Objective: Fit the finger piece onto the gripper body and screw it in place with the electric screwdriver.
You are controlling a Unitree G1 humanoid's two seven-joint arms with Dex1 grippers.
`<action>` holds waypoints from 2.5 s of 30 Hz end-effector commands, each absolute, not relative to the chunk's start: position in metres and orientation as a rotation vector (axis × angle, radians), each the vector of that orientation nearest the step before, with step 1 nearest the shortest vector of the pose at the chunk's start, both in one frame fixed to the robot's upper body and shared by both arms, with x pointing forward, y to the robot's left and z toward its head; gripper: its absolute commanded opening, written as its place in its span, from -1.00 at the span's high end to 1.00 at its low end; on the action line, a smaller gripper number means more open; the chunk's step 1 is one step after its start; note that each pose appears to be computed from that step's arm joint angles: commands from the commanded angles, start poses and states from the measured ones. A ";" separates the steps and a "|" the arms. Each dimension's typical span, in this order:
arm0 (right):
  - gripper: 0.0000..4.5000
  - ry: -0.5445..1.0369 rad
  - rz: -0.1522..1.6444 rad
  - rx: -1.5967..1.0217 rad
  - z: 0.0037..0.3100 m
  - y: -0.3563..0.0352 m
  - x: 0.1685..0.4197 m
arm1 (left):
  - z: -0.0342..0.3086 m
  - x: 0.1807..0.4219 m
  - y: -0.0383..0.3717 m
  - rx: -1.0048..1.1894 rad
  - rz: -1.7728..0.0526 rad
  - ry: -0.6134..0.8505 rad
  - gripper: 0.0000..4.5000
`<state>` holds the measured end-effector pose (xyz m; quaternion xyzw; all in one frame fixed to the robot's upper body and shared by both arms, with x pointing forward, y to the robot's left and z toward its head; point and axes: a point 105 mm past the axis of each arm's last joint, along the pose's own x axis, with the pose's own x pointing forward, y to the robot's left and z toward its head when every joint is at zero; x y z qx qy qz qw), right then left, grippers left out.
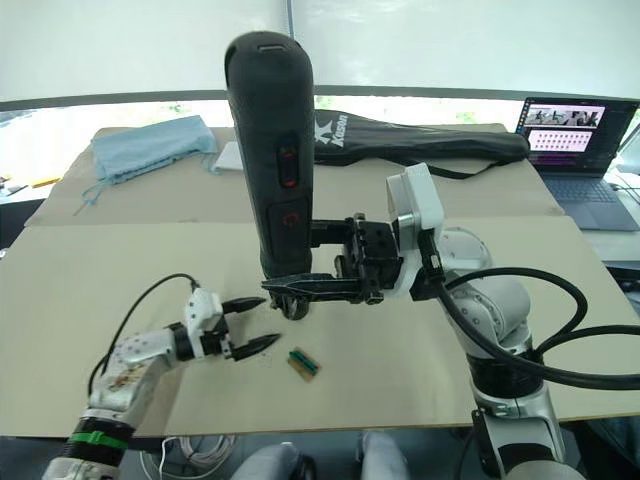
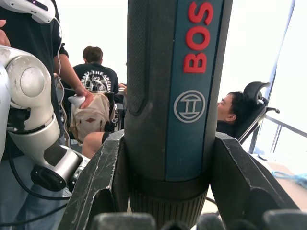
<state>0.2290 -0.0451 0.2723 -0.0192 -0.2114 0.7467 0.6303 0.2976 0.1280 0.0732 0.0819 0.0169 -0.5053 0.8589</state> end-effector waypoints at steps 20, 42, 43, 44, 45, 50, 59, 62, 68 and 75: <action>0.14 -0.572 1.679 -0.089 0.287 -0.052 0.222 | 0.069 0.322 0.081 0.192 -1.054 0.006 -0.98; 0.14 -0.559 1.682 -0.092 0.290 -0.052 0.221 | 0.064 0.324 0.089 0.260 -1.264 0.083 -0.03; 0.14 -0.558 1.682 -0.092 0.290 -0.052 0.221 | 0.064 0.324 0.089 0.260 -1.266 0.086 -0.03; 0.14 -0.557 1.682 -0.093 0.290 -0.052 0.221 | 0.064 0.324 0.089 0.260 -1.268 0.087 -0.03; 0.14 -0.558 1.682 -0.092 0.290 -0.052 0.221 | 0.063 0.324 0.089 0.257 -1.270 0.088 -0.03; 0.14 -0.559 1.680 -0.092 0.290 -0.051 0.221 | 0.063 0.325 0.092 0.242 -1.236 0.086 -0.49; 0.14 -0.559 1.685 -0.092 0.291 -0.051 0.221 | 0.072 0.314 0.100 0.187 -1.171 0.020 -0.98; 0.14 -0.557 1.687 -0.091 0.290 -0.051 0.221 | 0.075 0.311 0.099 0.181 -1.153 0.008 -0.98; 0.14 -0.558 1.692 -0.088 0.290 -0.050 0.221 | 0.071 0.311 0.098 0.178 -1.102 0.026 -0.98; 0.14 -0.557 1.695 -0.092 0.290 -0.050 0.222 | 0.067 0.319 0.106 0.183 -1.055 0.054 -0.98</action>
